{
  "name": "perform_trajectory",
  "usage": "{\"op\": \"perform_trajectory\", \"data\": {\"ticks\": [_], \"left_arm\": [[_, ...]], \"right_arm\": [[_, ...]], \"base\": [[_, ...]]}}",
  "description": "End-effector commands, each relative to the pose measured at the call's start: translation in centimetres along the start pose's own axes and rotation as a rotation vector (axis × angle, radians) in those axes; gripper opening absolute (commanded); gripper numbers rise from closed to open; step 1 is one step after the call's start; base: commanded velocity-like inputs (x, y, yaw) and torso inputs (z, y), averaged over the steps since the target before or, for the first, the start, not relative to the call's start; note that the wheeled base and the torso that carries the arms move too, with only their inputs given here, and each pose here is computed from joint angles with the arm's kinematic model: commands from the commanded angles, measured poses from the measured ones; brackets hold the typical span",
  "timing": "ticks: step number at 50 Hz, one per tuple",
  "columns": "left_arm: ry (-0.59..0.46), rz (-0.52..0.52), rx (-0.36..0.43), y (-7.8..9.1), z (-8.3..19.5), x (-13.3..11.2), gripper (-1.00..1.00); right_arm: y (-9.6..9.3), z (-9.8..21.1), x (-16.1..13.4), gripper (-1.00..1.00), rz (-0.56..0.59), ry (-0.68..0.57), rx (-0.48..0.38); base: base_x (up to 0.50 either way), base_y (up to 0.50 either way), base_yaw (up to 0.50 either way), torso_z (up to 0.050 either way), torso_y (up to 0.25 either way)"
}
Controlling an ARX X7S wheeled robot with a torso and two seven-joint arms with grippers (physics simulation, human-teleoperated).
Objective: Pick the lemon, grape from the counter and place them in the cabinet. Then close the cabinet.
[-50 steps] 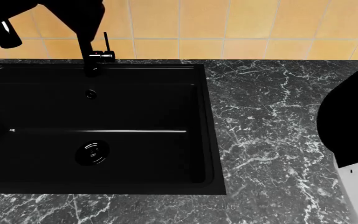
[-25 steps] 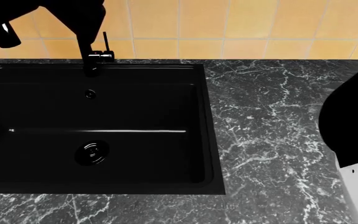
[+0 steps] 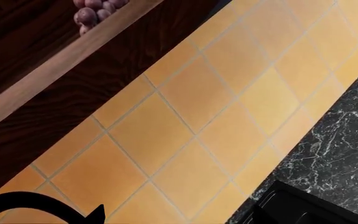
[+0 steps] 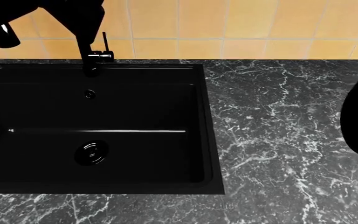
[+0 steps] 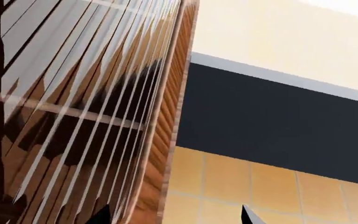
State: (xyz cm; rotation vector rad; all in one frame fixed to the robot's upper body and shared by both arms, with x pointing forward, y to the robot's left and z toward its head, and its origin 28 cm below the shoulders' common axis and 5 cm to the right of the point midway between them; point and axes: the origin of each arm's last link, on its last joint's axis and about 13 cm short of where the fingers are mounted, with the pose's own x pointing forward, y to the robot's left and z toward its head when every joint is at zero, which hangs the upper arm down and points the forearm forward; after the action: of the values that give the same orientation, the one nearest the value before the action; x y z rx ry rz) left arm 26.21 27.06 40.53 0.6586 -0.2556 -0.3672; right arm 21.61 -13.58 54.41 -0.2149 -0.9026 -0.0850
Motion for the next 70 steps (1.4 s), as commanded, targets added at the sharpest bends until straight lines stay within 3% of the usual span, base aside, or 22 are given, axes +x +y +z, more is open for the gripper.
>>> {"op": "perform_trajectory", "data": {"ticks": [1, 13, 23, 43, 48, 52, 56, 70], "left_arm": [[0.005, -0.001, -0.002, 0.0, 0.0, 0.0, 1.00], [0.002, 0.003, -0.005, 0.0, -0.1, -0.1, 1.00], [0.003, 0.001, -0.008, 0.0, -0.3, 0.0, 1.00], [0.003, -0.006, -0.008, -0.2, -0.3, 0.0, 1.00], [0.005, -0.006, -0.008, -0.2, -0.3, -0.1, 1.00], [0.006, -0.006, -0.009, -0.2, -0.4, 0.0, 1.00], [0.008, -0.008, -0.009, -0.3, -0.5, 0.1, 1.00], [0.007, -0.005, -0.010, -0.2, -0.5, 0.0, 1.00]], "right_arm": [[3.0, 0.3, 1.1, 1.00, 0.110, 0.002, -0.094], [4.7, 0.8, 2.1, 1.00, 0.175, -0.010, -0.192], [6.2, 0.2, 2.8, 1.00, 0.296, 0.043, -0.242], [7.2, 0.6, 3.9, 1.00, 0.590, 0.162, -0.344], [7.4, 0.3, 4.9, 1.00, 0.573, 0.165, -0.302], [7.3, -0.1, 6.3, 1.00, 0.500, 0.152, -0.144], [7.5, -0.3, 7.0, 1.00, 0.478, 0.138, -0.054], [9.0, -0.3, 8.3, 1.00, 0.462, 0.154, -0.072]], "base": [[0.00, 0.00, 0.00, 0.000, 0.000], [0.00, 0.00, 0.00, 0.001, 0.000], [0.00, 0.00, 0.00, 0.000, 0.000], [0.00, 0.00, 0.00, 0.000, 0.000], [0.00, 0.00, 0.00, 0.000, 0.000], [0.00, 0.00, 0.01, 0.000, 0.000], [0.01, 0.00, 0.01, 0.000, 0.000], [0.00, 0.00, 0.00, 0.001, 0.000]]}}
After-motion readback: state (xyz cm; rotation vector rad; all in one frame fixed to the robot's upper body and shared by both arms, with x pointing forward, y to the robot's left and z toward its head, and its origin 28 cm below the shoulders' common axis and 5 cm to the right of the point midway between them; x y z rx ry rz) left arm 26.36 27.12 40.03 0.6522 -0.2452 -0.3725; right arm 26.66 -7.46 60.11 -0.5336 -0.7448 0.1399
